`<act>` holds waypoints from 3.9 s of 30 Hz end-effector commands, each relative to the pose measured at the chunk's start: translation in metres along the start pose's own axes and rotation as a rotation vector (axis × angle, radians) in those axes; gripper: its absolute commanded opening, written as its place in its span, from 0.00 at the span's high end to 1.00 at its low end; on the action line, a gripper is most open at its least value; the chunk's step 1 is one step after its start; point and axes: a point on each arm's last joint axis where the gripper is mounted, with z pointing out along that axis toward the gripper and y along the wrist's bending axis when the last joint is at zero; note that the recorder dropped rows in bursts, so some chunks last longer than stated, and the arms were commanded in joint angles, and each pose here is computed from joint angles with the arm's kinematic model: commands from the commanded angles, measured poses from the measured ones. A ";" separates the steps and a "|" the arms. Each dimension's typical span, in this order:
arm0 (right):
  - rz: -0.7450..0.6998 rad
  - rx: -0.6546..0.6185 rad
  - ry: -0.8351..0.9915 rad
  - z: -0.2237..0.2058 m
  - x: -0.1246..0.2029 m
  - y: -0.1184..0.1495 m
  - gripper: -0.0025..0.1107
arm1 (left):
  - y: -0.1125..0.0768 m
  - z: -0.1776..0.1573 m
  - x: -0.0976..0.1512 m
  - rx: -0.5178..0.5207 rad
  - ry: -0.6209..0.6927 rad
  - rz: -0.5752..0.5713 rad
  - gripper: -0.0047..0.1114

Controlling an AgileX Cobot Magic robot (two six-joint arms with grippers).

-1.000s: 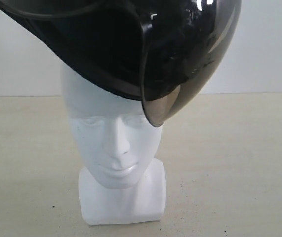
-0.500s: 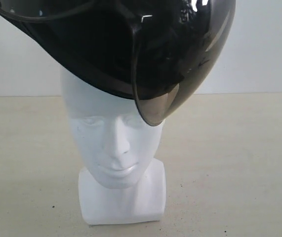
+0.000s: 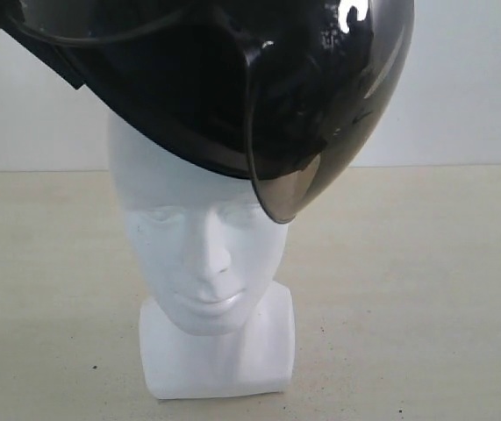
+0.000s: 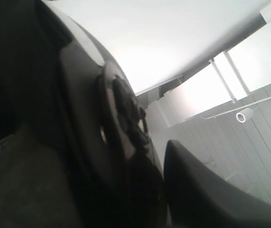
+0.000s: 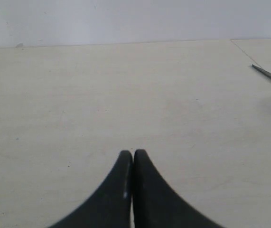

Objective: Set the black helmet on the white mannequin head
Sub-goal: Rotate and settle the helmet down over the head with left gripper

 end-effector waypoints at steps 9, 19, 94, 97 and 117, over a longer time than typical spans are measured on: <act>-0.005 0.001 -0.016 0.000 -0.001 0.000 0.98 | 0.017 -0.004 -0.016 -0.108 -0.106 0.068 0.92; -0.005 0.001 -0.016 0.000 -0.001 0.000 0.98 | 0.022 -0.013 -0.025 -0.150 -0.149 0.094 0.92; -0.005 0.001 -0.016 0.000 -0.001 0.000 0.98 | 0.087 -0.089 -0.007 -0.614 -0.223 0.181 0.92; -0.005 0.001 -0.016 0.000 -0.001 0.000 0.98 | 0.089 -0.090 -0.005 -0.642 -0.193 0.193 0.92; -0.005 0.001 -0.016 0.000 -0.001 0.000 0.98 | 0.100 -0.105 0.008 -0.727 -0.140 0.185 0.53</act>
